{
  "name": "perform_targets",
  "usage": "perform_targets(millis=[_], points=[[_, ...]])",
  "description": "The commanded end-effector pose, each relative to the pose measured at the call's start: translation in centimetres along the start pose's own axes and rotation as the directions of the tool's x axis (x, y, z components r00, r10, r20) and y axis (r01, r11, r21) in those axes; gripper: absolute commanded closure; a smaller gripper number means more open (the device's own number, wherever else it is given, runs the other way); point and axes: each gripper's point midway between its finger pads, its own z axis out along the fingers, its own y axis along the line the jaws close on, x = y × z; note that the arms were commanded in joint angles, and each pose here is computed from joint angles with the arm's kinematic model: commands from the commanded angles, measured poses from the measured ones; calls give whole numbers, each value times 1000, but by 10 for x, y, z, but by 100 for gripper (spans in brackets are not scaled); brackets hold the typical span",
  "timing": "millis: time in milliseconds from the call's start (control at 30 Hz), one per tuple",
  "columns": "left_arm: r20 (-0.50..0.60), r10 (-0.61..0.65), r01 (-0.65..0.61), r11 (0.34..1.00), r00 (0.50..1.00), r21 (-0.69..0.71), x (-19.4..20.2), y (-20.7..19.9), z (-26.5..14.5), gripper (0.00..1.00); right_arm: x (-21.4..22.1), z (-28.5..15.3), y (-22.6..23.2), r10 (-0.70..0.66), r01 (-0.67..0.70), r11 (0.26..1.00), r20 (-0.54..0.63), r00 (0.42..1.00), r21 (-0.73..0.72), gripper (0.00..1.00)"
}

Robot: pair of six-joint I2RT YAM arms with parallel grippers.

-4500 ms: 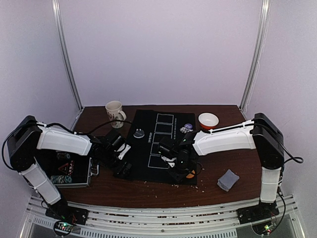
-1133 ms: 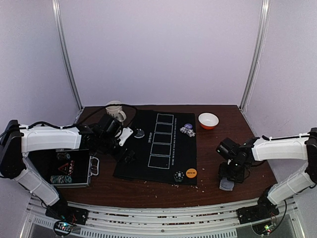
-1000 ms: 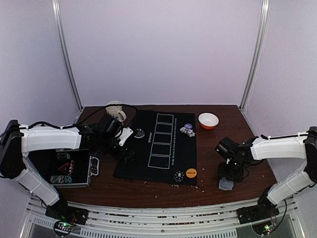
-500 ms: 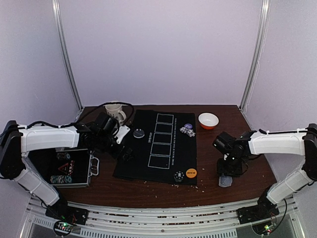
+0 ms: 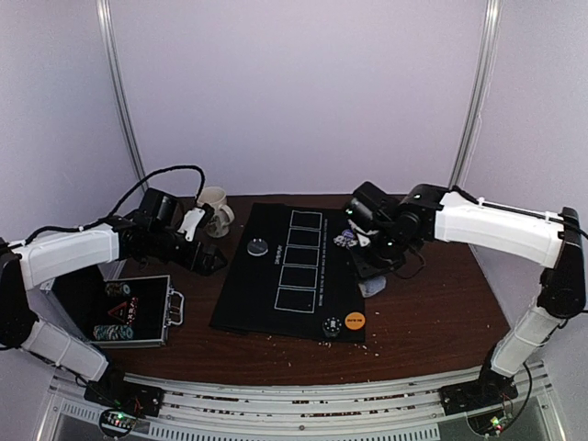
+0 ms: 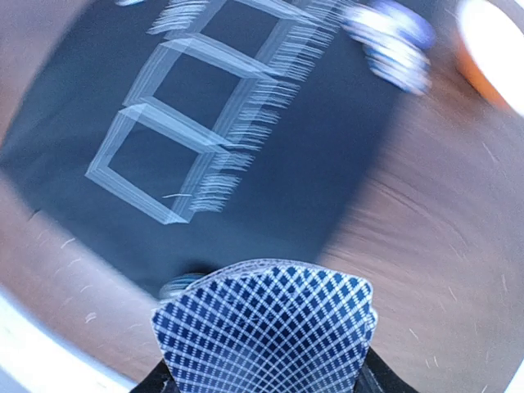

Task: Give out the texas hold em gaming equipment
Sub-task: Pick up the face-down deck piles from the center of the board, then place the face-down deck piles at the corner of the board.

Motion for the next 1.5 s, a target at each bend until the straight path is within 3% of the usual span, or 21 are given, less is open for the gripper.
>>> perform_targets(millis=[0, 133, 267, 567, 700, 767, 933, 1167, 1467], points=[[37, -51, 51, 999, 998, 11, -13, 8, -13, 2, 12, 0, 91, -380, 375, 920, -32, 924, -112, 61], [51, -64, 64, 998, 997, 8, -16, 11, -19, 2, 36, 12, 166, -581, 561, 797, -28, 814, -224, 62], [58, -66, 67, 998, 996, -4, -18, 15, -23, 2, 65, 25, 217, -758, 727, 634, -29, 651, -262, 61], [65, -65, 67, 997, 996, -31, -17, 21, -27, 2, 104, 62, 263, -888, 834, 433, -2, 460, -341, 61], [61, -65, 67, 997, 996, -32, -17, 22, -26, 2, 109, 84, 259, -914, 866, 393, -31, 404, -310, 60], [60, -61, 63, 998, 996, -30, -17, 21, -26, 2, 111, 90, 257, -921, 874, 381, -41, 387, -302, 58], [69, -31, 32, 999, 997, -17, -19, 18, -29, 2, 108, 95, 258, -925, 884, 372, -31, 379, -282, 44], [84, 3, -3, 1000, 996, 2, -29, 13, -34, 2, 95, 83, 260, -918, 890, 383, 5, 396, -248, 1], [162, 159, -173, 982, 974, 77, -56, -24, -53, 2, 60, -3, 270, -837, 862, 436, 235, 494, -257, 0]])
